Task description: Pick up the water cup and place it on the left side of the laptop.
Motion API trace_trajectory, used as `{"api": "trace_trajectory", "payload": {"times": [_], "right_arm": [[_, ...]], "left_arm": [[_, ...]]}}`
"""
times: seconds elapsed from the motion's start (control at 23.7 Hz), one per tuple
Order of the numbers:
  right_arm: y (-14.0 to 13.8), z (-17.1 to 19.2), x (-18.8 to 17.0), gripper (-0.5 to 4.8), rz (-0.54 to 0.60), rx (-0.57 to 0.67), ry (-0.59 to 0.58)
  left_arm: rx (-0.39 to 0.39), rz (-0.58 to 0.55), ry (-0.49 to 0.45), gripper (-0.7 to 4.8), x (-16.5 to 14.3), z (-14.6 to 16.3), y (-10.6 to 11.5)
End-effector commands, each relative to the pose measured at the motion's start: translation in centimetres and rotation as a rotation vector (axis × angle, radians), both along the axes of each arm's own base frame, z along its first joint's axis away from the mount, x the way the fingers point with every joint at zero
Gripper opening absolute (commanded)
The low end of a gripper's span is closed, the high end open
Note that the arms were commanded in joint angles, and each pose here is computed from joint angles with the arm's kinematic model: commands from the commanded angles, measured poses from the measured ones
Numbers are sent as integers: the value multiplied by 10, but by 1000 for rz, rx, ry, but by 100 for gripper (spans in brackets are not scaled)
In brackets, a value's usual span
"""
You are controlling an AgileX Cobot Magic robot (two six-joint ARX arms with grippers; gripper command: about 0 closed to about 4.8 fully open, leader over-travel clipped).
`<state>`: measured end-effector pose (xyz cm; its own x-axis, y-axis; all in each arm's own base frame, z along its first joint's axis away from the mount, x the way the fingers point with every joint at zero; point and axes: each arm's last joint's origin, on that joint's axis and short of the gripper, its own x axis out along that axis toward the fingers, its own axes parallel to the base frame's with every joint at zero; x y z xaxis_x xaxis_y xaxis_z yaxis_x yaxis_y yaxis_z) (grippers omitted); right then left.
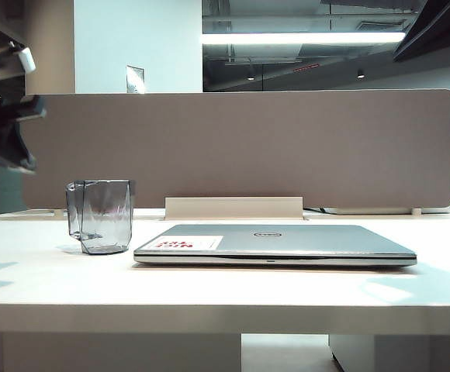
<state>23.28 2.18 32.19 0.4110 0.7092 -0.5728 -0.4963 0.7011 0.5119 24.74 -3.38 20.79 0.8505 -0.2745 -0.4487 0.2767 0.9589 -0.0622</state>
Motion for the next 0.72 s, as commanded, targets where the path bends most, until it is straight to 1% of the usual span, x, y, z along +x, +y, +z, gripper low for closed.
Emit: {"api": "trace_trajectory", "payload": {"times": [0.04,0.13,0.25,0.38,0.46,0.59,0.68,0.72], "right_arm": [[1,0,-21,-1,9,-4,-36],[1,-2,-34,-1,8,-4,-62],[0,-4,-60,-1,-55,38,-169],[0,-7,-71,-1,-82,69,-213],[-1,-22,-84,-2,-117,51,-229],[-1,-43,-91,-1,-184,106,-211],[-1,-52,-95,-1,-218,145,-249],[-2,-56,-99,-2,-251,138,-274]], "left_arm": [[-15,-22,40,-6,-5,-10,-5],[-22,-27,61,-6,-9,-16,-8],[-18,-49,80,-6,-17,-26,-12],[-20,-54,94,-6,-27,-34,-13],[-40,-43,83,-6,-38,-39,-11],[-45,-42,66,-6,-44,-37,-10],[-53,-31,53,-6,-46,-33,-9],[-63,-26,51,-6,-47,-32,-9]]}}
